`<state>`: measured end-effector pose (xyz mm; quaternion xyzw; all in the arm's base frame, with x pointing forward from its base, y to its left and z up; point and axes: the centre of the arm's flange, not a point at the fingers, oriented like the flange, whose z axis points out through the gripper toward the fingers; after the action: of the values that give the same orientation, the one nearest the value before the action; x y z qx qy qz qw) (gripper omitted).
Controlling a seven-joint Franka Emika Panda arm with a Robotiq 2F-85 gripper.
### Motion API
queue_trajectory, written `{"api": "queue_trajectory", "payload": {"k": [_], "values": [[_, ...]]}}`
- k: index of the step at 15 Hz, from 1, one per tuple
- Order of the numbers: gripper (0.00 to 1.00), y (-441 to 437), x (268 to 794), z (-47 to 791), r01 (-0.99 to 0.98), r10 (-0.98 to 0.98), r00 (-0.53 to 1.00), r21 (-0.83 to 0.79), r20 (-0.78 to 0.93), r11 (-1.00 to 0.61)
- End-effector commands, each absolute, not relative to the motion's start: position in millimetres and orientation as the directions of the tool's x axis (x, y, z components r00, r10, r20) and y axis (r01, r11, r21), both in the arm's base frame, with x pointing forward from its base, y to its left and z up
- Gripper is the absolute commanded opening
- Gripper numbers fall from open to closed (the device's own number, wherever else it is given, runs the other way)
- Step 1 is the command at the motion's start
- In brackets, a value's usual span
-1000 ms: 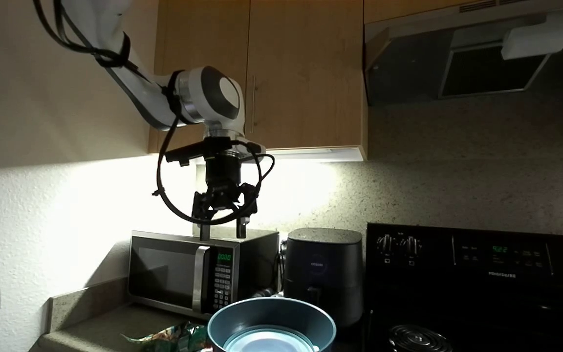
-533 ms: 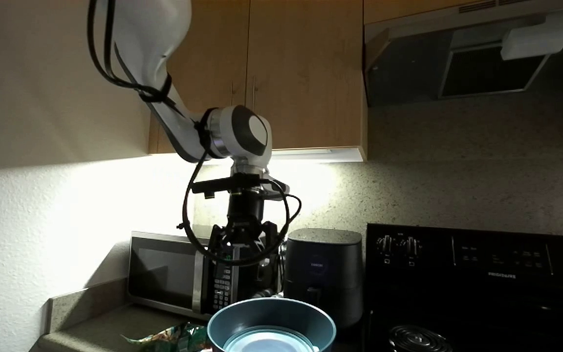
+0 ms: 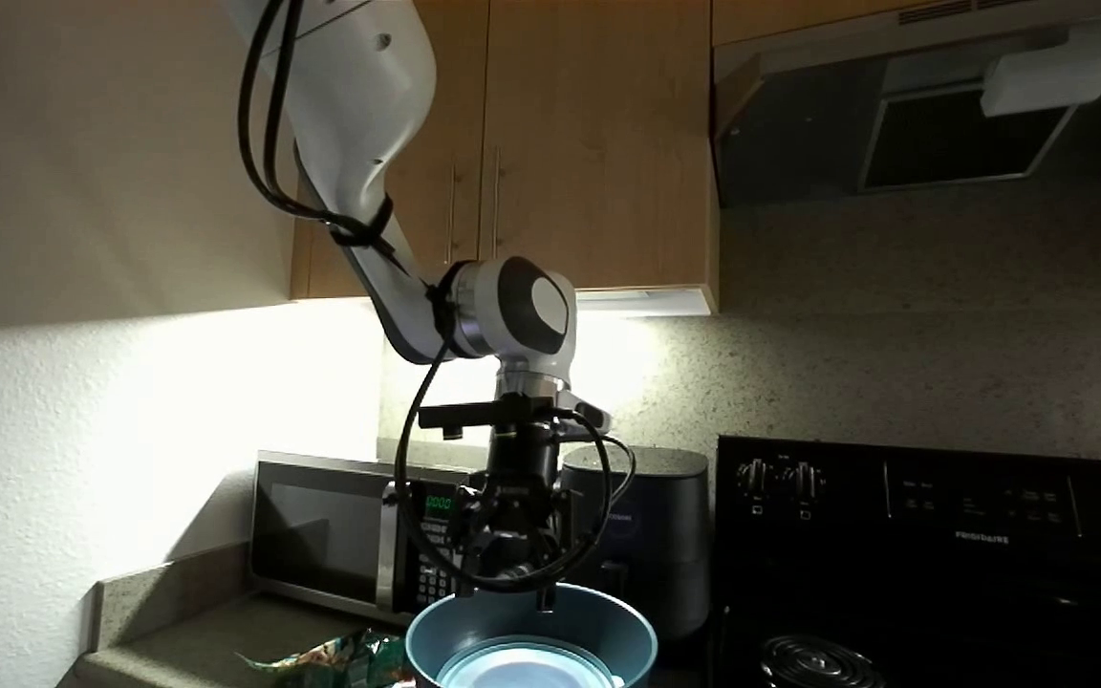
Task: Put the bowl on the microwave
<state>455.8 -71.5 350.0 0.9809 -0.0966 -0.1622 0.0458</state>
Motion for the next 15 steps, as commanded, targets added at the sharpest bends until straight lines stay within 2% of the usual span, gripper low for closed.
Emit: {"api": "queue_trajectory", "payload": {"k": [1, 5, 15], "values": [[1.00, -69.4, 456.1, 351.0, -0.171, -0.200, 0.930, 0.121, -0.307, -0.978], [1.00, -72.2, 463.1, 345.7, -0.201, -0.228, 0.927, 0.119, -0.297, -0.972], [1.00, -136.4, 550.8, 284.6, -0.396, -0.422, 0.881, 0.156, -0.214, -0.905]]}}
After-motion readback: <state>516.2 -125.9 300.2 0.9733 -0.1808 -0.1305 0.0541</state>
